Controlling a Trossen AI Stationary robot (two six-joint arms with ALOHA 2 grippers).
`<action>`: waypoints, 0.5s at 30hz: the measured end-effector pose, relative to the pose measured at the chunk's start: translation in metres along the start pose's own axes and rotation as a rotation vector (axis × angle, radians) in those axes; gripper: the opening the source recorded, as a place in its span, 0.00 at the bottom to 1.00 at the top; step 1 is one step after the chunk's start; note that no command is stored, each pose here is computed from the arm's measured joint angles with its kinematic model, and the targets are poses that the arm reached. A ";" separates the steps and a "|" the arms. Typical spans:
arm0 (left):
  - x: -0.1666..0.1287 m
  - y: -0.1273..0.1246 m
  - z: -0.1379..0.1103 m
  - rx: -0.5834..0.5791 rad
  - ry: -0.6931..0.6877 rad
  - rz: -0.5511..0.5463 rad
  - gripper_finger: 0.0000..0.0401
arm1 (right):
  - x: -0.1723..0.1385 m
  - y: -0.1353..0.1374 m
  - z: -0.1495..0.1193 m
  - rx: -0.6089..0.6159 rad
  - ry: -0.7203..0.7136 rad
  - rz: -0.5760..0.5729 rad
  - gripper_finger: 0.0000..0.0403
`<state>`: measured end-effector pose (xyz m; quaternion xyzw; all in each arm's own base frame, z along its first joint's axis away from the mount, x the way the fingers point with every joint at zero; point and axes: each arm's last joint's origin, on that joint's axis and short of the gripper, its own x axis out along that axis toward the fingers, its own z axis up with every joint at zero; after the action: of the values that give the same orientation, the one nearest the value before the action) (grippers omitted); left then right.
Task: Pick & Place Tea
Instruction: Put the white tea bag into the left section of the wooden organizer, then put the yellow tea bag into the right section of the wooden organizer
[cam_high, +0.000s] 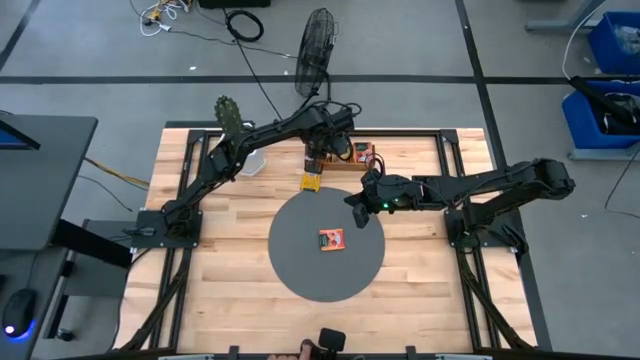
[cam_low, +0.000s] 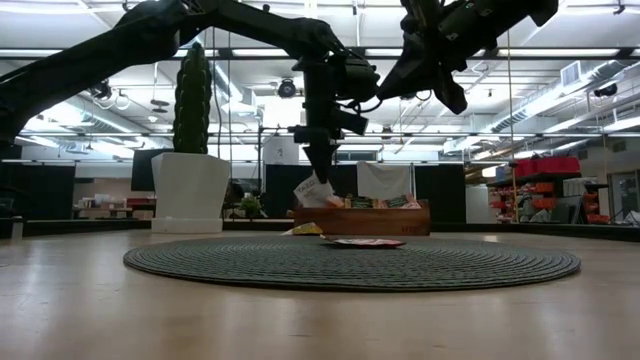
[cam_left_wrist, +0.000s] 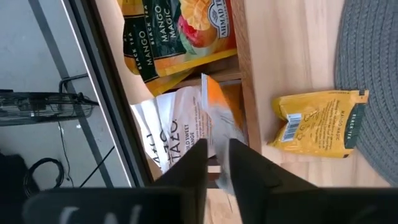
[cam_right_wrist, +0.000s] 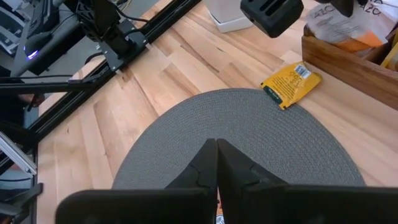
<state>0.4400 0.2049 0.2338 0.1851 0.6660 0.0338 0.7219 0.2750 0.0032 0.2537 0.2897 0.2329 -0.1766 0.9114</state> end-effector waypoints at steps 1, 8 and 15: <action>0.000 0.000 0.000 0.000 0.002 0.003 0.19 | 0.000 0.000 0.000 0.000 0.000 0.000 0.01; 0.000 0.005 0.002 -0.035 0.021 0.097 0.37 | 0.000 -0.001 -0.001 -0.002 0.007 -0.006 0.01; -0.003 0.019 0.003 -0.113 0.110 0.377 0.48 | 0.000 -0.001 -0.001 -0.001 0.009 -0.007 0.01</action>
<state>0.4459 0.2208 0.2426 0.2638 0.6549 0.2158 0.6745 0.2744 0.0031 0.2527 0.2892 0.2380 -0.1783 0.9099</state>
